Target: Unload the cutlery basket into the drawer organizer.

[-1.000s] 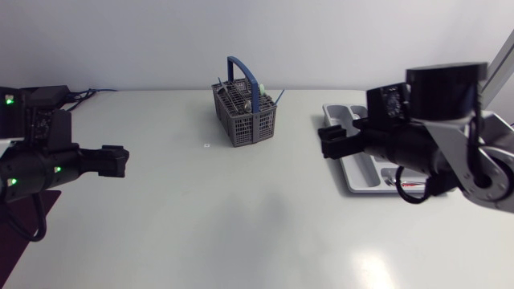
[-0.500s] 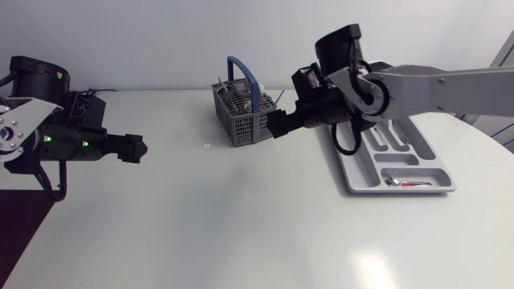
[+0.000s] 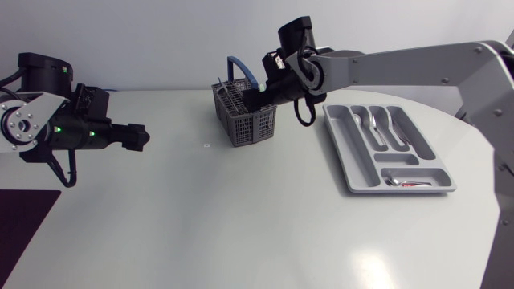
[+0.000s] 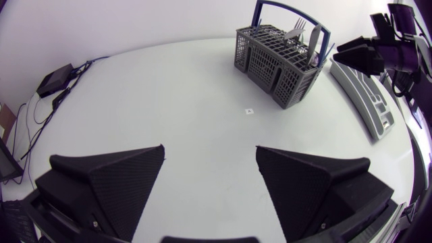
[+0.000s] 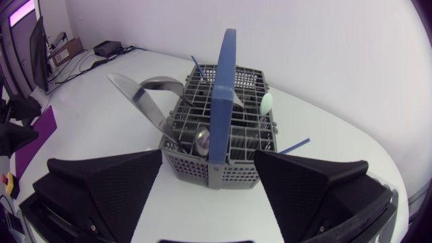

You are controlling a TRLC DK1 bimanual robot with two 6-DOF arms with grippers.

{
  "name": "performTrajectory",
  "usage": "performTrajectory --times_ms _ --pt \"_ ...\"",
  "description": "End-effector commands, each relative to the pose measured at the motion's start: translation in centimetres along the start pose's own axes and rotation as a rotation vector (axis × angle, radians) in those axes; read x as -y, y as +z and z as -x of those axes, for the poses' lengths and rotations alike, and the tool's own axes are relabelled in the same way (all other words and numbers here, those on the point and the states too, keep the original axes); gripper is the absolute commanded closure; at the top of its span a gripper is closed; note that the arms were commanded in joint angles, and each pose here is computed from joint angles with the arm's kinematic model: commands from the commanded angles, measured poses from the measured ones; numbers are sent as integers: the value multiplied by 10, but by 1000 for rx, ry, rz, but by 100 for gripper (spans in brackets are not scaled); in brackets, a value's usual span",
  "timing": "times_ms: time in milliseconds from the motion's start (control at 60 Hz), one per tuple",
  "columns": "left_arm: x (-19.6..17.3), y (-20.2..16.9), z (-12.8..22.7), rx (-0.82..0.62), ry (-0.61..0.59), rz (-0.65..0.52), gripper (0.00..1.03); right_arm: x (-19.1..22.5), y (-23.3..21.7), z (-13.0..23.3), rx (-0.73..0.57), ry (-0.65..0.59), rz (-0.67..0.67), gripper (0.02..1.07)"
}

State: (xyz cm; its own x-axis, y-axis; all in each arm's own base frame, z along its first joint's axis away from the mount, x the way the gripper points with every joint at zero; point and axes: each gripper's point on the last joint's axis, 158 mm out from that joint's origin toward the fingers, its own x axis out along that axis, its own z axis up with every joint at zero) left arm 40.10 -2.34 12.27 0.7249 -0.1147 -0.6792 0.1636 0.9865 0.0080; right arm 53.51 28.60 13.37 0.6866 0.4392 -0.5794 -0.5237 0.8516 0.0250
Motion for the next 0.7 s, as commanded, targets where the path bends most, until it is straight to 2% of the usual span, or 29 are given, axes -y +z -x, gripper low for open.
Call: performTrajectory --times_ms 0,117,250,367,483,683 --pt "-3 12 -4 21 -7 -15 10 2 4 -21 5 -13 16 12" --pt "-3 13 -5 24 -10 -22 11 7 6 -39 10 -27 17 20" --pt "-3 13 -6 24 -13 -31 11 11 10 -51 42 -58 41 69" --pt "-2 10 -7 19 -14 -34 11 6 11 -55 72 -54 72 86" --pt "0 6 -7 15 -17 -37 11 4 10 -50 73 -44 72 95" --pt "1 7 -1 28 -16 -42 11 -10 2 -22 63 -14 108 96"
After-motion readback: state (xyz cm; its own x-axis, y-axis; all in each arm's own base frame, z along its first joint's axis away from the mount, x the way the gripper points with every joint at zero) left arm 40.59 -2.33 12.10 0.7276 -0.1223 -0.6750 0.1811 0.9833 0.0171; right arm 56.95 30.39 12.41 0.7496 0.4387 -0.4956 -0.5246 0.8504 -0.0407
